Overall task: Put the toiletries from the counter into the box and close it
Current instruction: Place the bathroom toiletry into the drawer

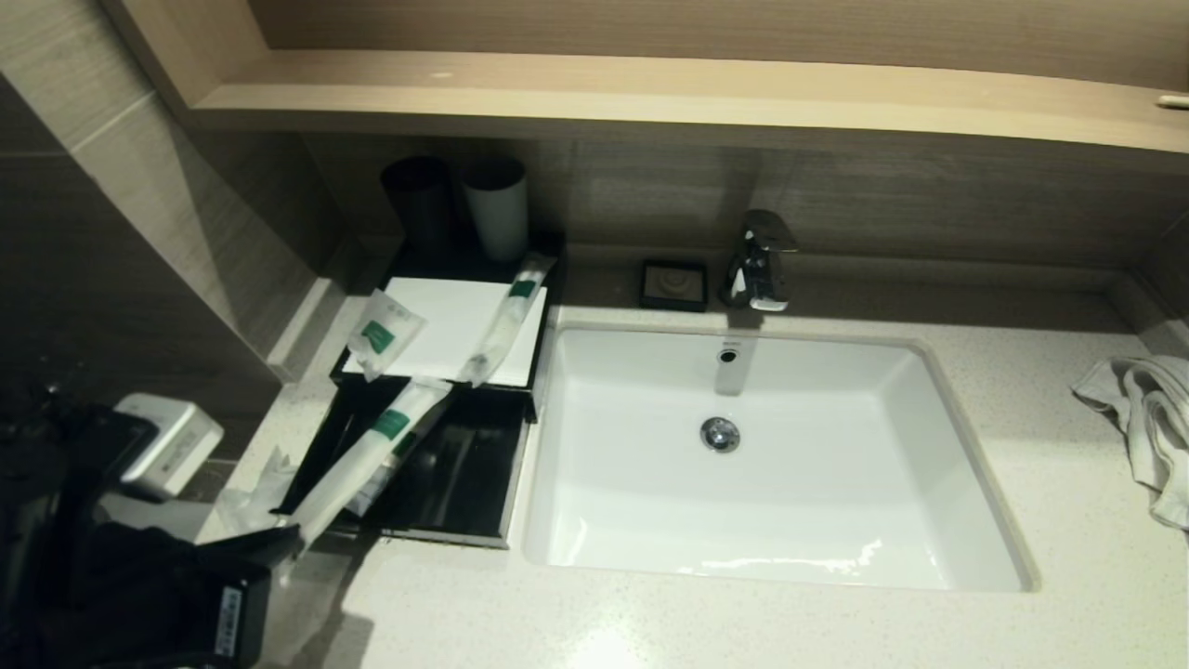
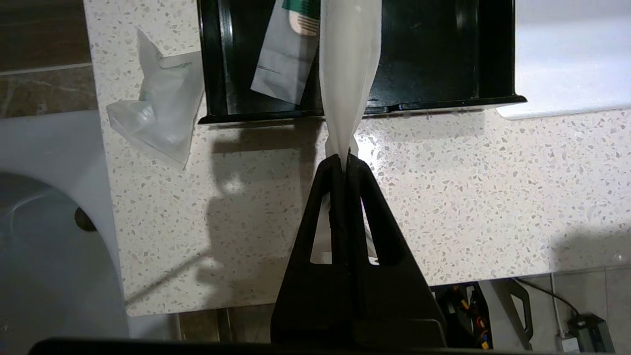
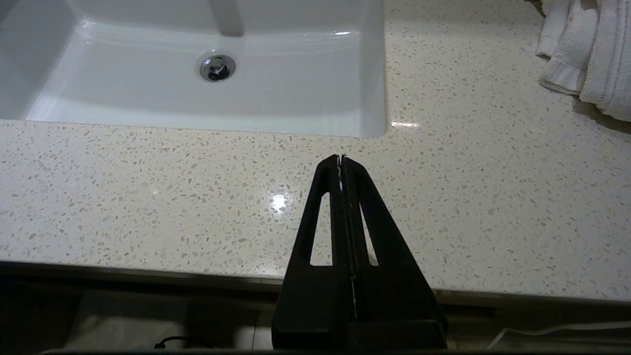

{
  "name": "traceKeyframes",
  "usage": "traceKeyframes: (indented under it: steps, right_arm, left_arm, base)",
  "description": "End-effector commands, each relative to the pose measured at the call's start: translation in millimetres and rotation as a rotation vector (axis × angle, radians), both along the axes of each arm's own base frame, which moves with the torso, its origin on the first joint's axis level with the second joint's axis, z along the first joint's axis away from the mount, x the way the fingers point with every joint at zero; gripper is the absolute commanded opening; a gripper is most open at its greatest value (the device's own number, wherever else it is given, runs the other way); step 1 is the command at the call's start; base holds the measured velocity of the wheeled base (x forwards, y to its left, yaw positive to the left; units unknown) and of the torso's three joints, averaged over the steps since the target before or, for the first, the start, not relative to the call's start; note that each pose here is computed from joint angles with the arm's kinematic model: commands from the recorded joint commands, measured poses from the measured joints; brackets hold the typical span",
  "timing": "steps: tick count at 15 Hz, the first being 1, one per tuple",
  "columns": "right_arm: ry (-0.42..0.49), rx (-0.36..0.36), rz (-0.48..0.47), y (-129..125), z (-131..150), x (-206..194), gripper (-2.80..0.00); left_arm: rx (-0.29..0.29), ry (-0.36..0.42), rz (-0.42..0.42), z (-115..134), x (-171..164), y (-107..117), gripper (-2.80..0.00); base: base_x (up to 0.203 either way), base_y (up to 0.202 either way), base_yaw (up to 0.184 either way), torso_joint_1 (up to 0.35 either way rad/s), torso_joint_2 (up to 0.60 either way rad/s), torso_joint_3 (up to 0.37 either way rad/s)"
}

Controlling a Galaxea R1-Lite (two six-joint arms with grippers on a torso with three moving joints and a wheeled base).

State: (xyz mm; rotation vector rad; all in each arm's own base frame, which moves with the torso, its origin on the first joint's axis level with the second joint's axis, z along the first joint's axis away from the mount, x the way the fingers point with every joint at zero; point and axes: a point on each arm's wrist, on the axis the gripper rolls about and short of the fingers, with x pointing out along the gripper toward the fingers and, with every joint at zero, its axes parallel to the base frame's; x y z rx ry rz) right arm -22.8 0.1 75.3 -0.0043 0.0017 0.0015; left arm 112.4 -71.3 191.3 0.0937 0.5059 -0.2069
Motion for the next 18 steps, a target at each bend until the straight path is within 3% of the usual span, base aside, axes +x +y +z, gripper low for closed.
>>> traceKeyframes:
  steps: [1, 5, 11, 18]
  right_arm:
    - [0.0, 0.0, 0.002, 0.0, 0.0, 0.0, -2.8]
    - [0.0, 0.0, 0.001, 0.0, 0.0, 0.0, -2.8]
    - [0.0, 0.0, 0.002, 0.0, 0.0, 0.0, -2.8]
    - [0.0, 0.0, 0.002, 0.0, 0.0, 0.0, -2.8]
  left_arm:
    - [0.008, -0.001, 0.03, 1.9, -0.3, 2.4, -2.8]
    - [0.021, 0.023, 0.042, -2.9, -1.1, 3.1, -2.8]
    - [-0.024, 0.065, 0.073, -6.7, 16.1, -9.3, -2.8]
    - [-0.058, 0.057, 0.088, -13.1, 35.2, -22.7, -2.8]
  base:
    - [0.0, 0.0, 0.0, 0.0, 0.0, 0.0]
    - [0.0, 0.0, 0.0, 0.0, 0.0, 0.0]
    - [0.0, 0.0, 0.0, 0.0, 0.0, 0.0]
    - [0.0, 0.0, 0.0, 0.0, 0.0, 0.0]
